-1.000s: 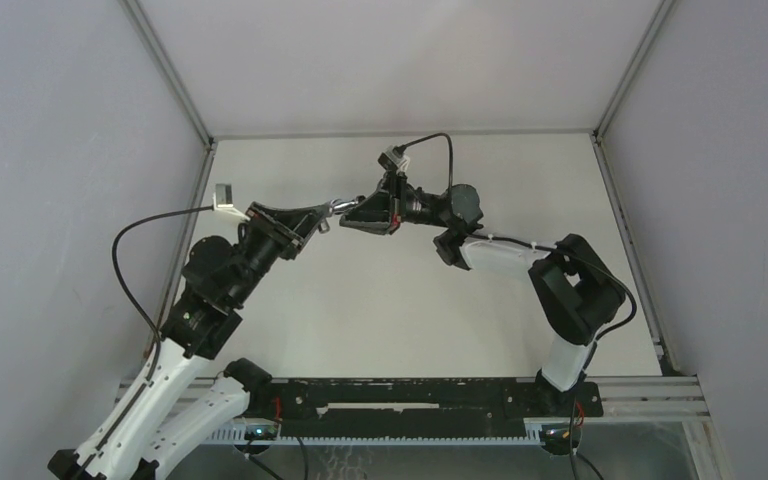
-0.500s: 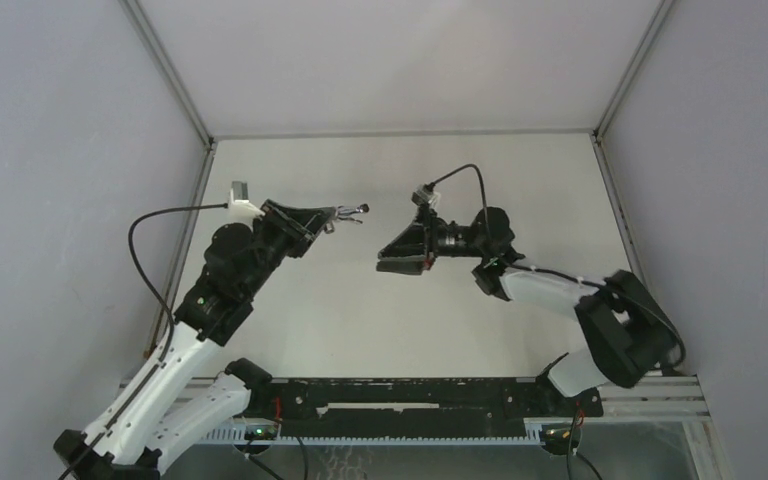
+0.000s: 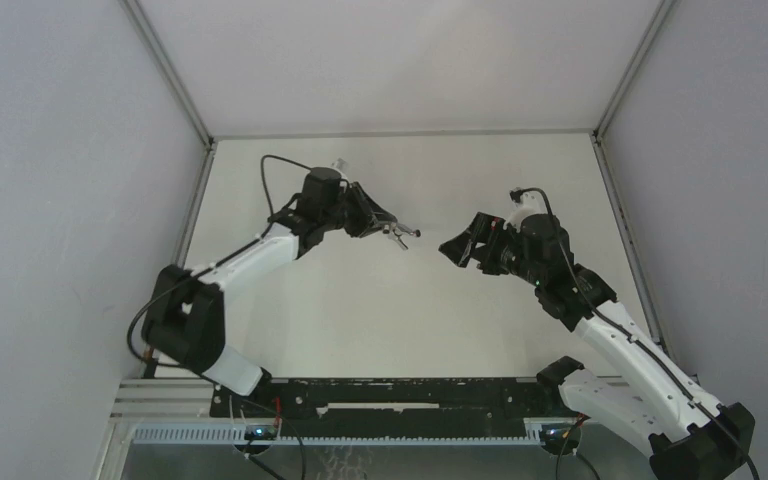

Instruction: Install the water faucets

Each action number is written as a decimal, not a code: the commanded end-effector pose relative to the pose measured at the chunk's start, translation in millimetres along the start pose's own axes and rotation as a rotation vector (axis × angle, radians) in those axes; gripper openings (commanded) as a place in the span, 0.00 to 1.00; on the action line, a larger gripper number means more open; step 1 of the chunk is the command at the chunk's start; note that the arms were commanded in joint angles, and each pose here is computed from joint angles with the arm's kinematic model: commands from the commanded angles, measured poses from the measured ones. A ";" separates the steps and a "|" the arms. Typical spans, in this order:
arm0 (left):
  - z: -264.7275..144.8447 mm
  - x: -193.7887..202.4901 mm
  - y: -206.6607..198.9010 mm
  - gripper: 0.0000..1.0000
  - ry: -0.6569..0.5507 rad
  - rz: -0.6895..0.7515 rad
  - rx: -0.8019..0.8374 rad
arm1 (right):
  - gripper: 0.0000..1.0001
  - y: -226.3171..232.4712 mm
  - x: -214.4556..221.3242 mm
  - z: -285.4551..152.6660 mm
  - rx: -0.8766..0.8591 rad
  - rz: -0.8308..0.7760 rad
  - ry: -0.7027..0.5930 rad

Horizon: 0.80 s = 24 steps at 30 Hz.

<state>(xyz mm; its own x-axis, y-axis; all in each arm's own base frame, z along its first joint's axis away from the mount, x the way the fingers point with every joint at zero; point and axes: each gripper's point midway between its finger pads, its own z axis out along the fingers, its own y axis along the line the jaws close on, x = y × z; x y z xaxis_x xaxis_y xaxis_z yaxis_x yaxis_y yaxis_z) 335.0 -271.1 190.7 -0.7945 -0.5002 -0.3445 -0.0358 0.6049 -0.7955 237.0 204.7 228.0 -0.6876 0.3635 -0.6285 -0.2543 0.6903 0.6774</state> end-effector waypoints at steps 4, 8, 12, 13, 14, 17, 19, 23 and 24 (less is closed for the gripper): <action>53.2 -6.0 -40.9 0.02 0.140 0.043 0.176 | 1.00 -52.9 3.9 -22.3 0.258 -0.089 -0.013; 79.5 -6.4 -24.5 0.42 0.161 0.039 0.133 | 1.00 -56.4 3.1 -27.8 0.277 -0.097 -0.027; 76.3 -20.1 -27.5 0.82 0.112 0.082 0.111 | 1.00 -53.5 0.3 -32.6 0.263 -0.120 -0.044; 71.5 -26.8 -31.6 0.97 0.085 0.111 0.101 | 1.00 -51.4 -1.7 -34.8 0.255 -0.128 -0.053; 65.1 -32.5 -37.6 0.99 0.070 0.145 0.098 | 1.00 -50.3 -2.9 -36.2 0.251 -0.132 -0.060; 37.0 -48.5 -58.7 1.00 0.016 0.255 0.100 | 1.00 -55.0 -10.6 -41.4 0.286 -0.133 -0.104; 12.2 -59.9 -67.5 1.00 -0.050 0.318 0.082 | 1.00 -57.1 -16.1 -45.0 0.304 -0.137 -0.134; -42.4 -71.6 -62.5 1.00 -0.202 0.387 0.022 | 1.00 -68.3 -29.2 -52.3 0.384 -0.096 -0.218; -60.1 -71.5 -57.0 1.00 -0.244 0.392 0.003 | 1.00 -71.9 -32.1 -53.4 0.407 -0.085 -0.237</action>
<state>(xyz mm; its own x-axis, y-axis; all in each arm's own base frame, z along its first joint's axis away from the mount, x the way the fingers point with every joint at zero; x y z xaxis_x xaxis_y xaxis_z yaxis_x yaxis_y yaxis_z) 380.2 -283.6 232.9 -0.7620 -0.3443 -0.5484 0.1831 0.6978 -0.6925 228.7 131.7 206.2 -0.5848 0.3308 -0.7407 -0.0832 0.8838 0.4604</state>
